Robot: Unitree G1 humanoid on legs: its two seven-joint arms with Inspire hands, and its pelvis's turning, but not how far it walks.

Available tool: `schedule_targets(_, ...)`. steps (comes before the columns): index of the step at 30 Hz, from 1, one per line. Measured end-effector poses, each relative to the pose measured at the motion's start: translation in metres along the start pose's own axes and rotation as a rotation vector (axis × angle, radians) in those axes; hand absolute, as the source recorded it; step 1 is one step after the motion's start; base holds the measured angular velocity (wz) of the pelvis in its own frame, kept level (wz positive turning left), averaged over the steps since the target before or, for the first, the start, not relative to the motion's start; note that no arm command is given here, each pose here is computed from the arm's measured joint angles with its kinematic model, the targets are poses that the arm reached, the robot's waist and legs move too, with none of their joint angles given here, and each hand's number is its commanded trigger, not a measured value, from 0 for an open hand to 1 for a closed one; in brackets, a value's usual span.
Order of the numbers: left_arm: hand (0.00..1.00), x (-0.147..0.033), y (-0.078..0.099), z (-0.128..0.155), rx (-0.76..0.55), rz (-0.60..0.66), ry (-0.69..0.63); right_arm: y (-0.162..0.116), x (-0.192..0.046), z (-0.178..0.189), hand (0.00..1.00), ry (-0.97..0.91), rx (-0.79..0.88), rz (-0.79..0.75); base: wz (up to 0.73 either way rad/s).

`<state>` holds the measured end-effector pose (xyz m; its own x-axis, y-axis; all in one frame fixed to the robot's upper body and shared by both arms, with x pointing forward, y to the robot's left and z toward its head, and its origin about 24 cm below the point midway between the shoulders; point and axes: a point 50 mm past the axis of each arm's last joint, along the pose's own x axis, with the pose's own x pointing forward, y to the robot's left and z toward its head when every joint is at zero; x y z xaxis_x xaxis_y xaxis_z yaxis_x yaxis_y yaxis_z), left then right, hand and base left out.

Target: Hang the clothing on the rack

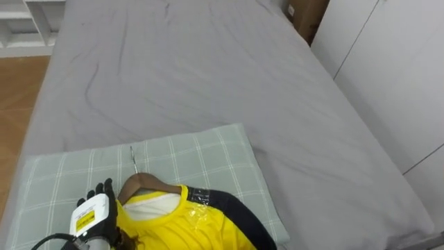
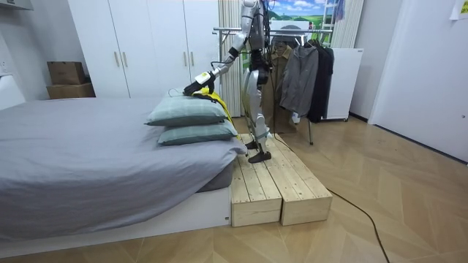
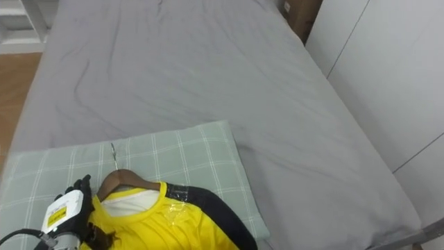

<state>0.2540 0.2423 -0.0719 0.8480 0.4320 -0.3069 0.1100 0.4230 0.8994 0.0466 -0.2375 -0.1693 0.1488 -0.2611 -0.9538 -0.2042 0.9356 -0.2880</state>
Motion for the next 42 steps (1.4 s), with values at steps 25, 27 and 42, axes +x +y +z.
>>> schedule_targets(25, 0.00, 0.004, 0.000, -0.009, -0.045, -0.067, 0.069, 0.003, 0.000, 0.001, 0.00, -0.020, -0.010, -0.039, 0.00)
schedule_targets(27, 0.00, 0.003, -0.002, -0.011, -0.049, -0.084, 0.074, 0.003, 0.000, 0.001, 0.00, -0.022, -0.009, -0.036, 0.00)
schedule_targets(42, 0.00, 0.007, 0.000, -0.010, -0.032, -0.188, 0.069, 0.005, 0.000, -0.003, 0.00, -0.005, 0.023, 0.032, 0.00)
